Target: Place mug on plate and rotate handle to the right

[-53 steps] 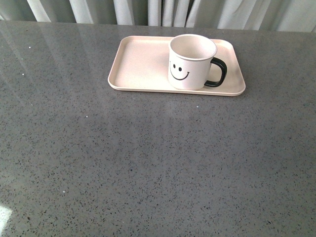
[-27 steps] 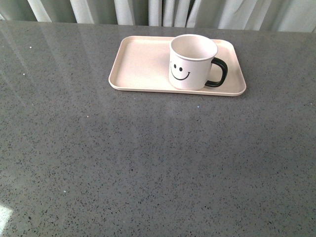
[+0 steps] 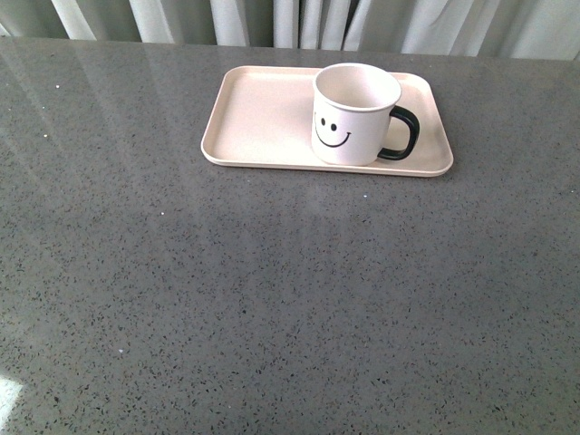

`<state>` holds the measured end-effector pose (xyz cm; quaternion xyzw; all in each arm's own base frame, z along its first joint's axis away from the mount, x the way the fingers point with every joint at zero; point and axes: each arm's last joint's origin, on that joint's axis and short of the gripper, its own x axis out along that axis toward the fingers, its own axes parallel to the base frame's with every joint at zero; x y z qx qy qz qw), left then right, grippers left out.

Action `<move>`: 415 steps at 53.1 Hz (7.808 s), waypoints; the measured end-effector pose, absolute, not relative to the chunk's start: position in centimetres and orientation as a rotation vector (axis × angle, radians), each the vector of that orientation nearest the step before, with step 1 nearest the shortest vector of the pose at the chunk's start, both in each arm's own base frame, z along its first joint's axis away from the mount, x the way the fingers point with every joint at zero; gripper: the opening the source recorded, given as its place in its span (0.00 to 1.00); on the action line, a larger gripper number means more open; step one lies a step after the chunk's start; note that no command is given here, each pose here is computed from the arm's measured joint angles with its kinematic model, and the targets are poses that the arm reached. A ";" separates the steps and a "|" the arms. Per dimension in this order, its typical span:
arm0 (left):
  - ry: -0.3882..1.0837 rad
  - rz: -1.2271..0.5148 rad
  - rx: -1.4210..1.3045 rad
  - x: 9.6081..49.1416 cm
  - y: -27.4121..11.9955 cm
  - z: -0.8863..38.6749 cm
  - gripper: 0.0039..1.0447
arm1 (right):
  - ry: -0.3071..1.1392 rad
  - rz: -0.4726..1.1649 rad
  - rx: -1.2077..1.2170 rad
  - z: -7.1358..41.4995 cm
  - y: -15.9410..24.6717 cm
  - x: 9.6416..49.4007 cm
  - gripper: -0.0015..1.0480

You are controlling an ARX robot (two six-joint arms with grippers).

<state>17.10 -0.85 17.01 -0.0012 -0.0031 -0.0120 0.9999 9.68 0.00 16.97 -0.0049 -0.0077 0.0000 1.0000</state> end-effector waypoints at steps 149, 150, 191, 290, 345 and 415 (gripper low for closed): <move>0.002 -0.003 -0.001 9.8 0.0 16.7 0.91 | 0.719 0.072 -0.081 20.2 -1.3 33.9 0.91; 0.002 -0.003 -0.001 9.8 0.0 16.7 0.91 | 0.720 0.075 -0.080 20.2 -1.2 34.3 0.91; 0.002 -0.003 -0.001 9.8 0.0 16.7 0.91 | 0.930 0.079 0.061 18.5 4.3 46.5 0.91; 0.002 -0.003 -0.001 9.8 0.0 16.7 0.91 | 1.046 0.051 0.099 15.9 6.3 48.7 0.56; 0.002 -0.003 -0.001 9.8 0.0 16.7 0.91 | 1.053 0.126 -0.006 17.6 5.3 48.9 0.02; 0.002 -0.003 -0.001 9.8 0.0 16.7 0.91 | 1.014 0.370 -0.298 17.7 4.4 51.7 0.02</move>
